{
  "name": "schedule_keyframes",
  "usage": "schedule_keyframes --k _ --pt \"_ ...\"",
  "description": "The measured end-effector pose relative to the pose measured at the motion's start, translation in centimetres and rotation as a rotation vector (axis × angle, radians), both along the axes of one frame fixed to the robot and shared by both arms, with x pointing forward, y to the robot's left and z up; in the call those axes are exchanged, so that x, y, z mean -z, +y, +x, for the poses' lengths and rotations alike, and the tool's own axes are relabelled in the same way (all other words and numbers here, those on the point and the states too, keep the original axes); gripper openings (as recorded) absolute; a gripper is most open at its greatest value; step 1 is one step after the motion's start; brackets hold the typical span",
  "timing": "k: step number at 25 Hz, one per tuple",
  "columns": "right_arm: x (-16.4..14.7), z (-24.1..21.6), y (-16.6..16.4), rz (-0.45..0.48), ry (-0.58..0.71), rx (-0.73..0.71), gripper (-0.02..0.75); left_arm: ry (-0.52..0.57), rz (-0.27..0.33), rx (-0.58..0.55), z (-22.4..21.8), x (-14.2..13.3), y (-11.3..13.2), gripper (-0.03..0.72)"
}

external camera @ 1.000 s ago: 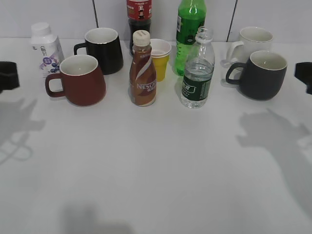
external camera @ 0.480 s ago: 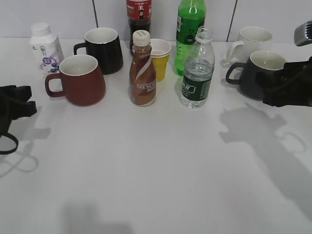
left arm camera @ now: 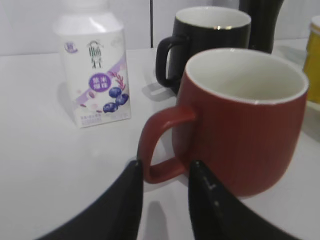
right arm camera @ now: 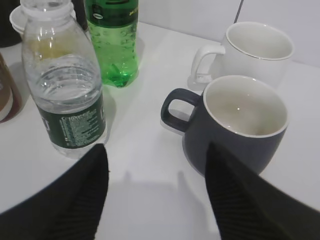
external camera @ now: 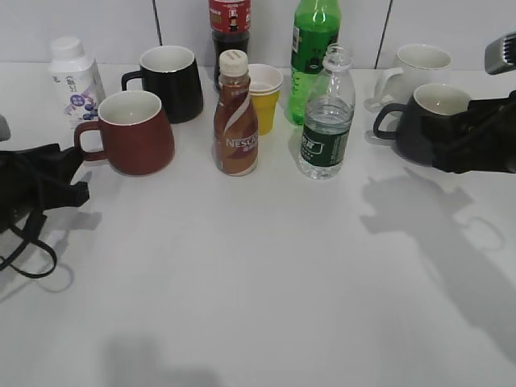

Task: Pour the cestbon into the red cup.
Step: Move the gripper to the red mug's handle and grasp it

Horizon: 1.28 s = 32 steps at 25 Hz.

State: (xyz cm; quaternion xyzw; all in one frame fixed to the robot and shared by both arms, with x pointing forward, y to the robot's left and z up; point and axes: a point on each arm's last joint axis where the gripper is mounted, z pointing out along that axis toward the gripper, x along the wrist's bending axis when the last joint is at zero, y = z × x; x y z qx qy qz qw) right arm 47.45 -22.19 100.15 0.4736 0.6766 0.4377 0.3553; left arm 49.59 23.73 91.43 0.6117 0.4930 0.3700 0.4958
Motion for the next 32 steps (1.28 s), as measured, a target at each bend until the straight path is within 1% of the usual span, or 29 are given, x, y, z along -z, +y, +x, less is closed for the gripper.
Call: schedule_keyframes --k 3,7,10,15,25,32 --pt "0.0 0.0 0.0 0.001 -0.003 0.000 0.461 -0.015 -0.005 -0.001 0.2 0.9 -0.1 0.262" --pt "0.0 0.0 0.0 0.001 -0.003 0.000 0.461 -0.005 -0.010 -0.033 1.0 1.4 0.0 0.276" --pt "0.0 0.0 0.0 0.001 -0.003 0.000 0.461 -0.022 -0.017 -0.038 2.1 1.2 -0.2 0.277" --pt "0.0 0.0 0.0 0.001 -0.003 0.000 0.461 0.014 -0.008 -0.039 3.5 2.2 -0.5 0.277" --pt "0.0 0.0 0.0 0.000 -0.002 0.000 0.461 0.008 -0.011 -0.045 4.6 2.8 -0.7 0.277" --pt "0.0 0.0 0.0 0.000 -0.002 0.000 0.461 -0.006 -0.012 -0.083 5.3 2.7 0.5 0.277"
